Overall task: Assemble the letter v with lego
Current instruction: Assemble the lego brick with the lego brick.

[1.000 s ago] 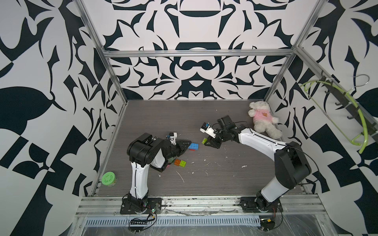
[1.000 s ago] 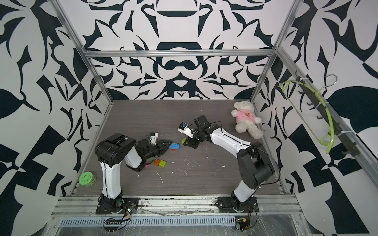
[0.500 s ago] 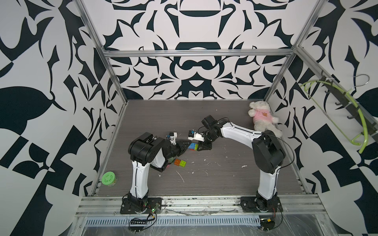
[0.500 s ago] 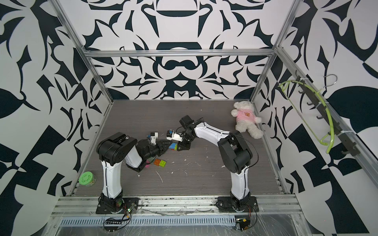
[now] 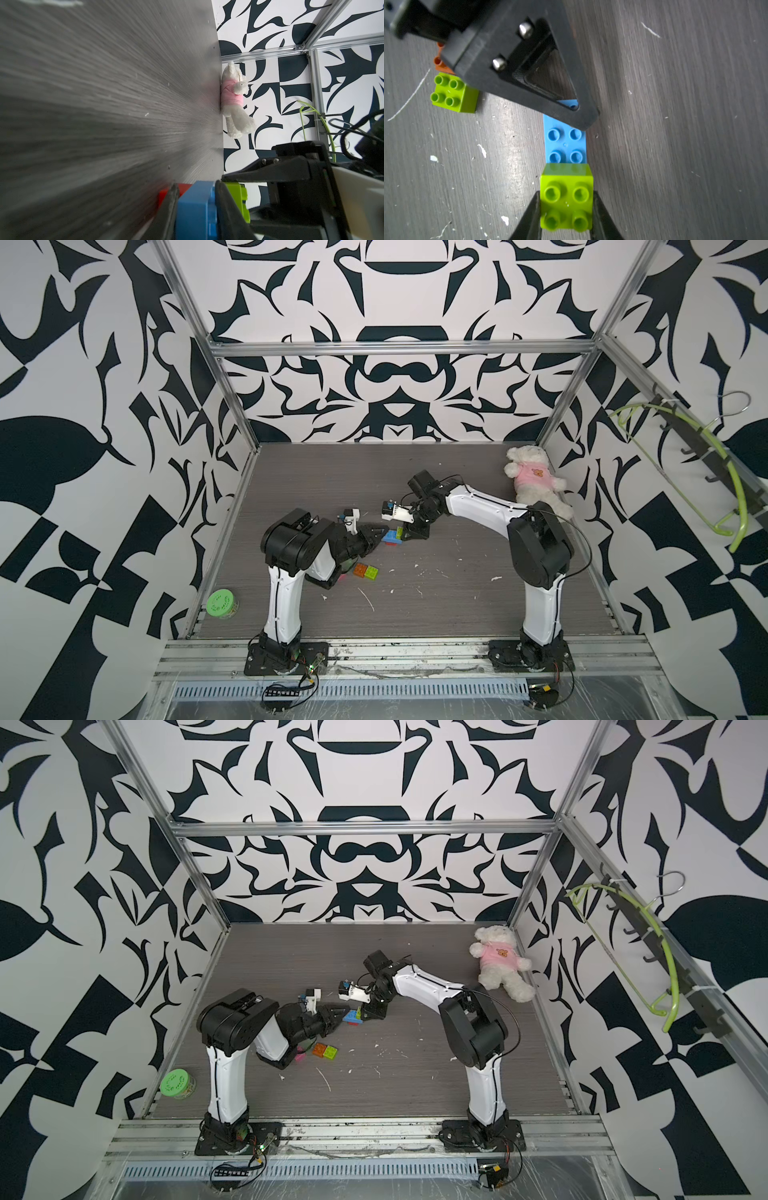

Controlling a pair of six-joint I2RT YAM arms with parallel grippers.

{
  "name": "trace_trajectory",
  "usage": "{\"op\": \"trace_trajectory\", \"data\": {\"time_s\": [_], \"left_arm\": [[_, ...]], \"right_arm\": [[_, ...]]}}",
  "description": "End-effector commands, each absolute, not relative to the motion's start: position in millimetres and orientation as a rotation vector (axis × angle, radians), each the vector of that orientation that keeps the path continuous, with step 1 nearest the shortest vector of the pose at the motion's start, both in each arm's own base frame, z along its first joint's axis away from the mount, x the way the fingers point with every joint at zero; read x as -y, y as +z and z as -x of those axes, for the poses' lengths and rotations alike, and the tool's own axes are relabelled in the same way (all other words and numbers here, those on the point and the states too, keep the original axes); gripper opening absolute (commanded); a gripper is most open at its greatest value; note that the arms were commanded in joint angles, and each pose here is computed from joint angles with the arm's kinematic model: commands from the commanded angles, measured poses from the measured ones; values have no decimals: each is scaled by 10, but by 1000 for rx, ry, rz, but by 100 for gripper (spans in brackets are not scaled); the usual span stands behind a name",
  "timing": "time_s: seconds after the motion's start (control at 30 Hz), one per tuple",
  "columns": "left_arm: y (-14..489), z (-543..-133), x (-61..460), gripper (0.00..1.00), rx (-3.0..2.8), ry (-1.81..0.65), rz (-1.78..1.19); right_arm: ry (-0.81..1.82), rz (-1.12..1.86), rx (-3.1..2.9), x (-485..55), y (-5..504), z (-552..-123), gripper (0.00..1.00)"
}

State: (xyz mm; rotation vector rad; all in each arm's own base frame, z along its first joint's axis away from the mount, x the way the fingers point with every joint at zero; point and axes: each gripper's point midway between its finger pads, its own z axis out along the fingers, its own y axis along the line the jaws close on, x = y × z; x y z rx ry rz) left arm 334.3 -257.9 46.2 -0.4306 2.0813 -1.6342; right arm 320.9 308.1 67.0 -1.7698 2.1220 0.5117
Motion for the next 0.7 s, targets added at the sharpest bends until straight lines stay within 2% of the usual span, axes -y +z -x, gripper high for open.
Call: {"op": "trace_trajectory", "data": {"time_s": [0.0, 0.53, 0.67], "left_arm": [[213, -3318, 2529, 20, -2154, -1585, 471], [186, -3324, 2518, 18, -2159, -1585, 478], [170, -3325, 2518, 15, -2162, -1584, 482]], "right_arm": [[480, 1777, -2130, -3045, 686, -3246, 0], [458, 1786, -2160, -3022, 566, -3239, 0], [432, 1773, -2179, -2993, 502, -3242, 0]]}}
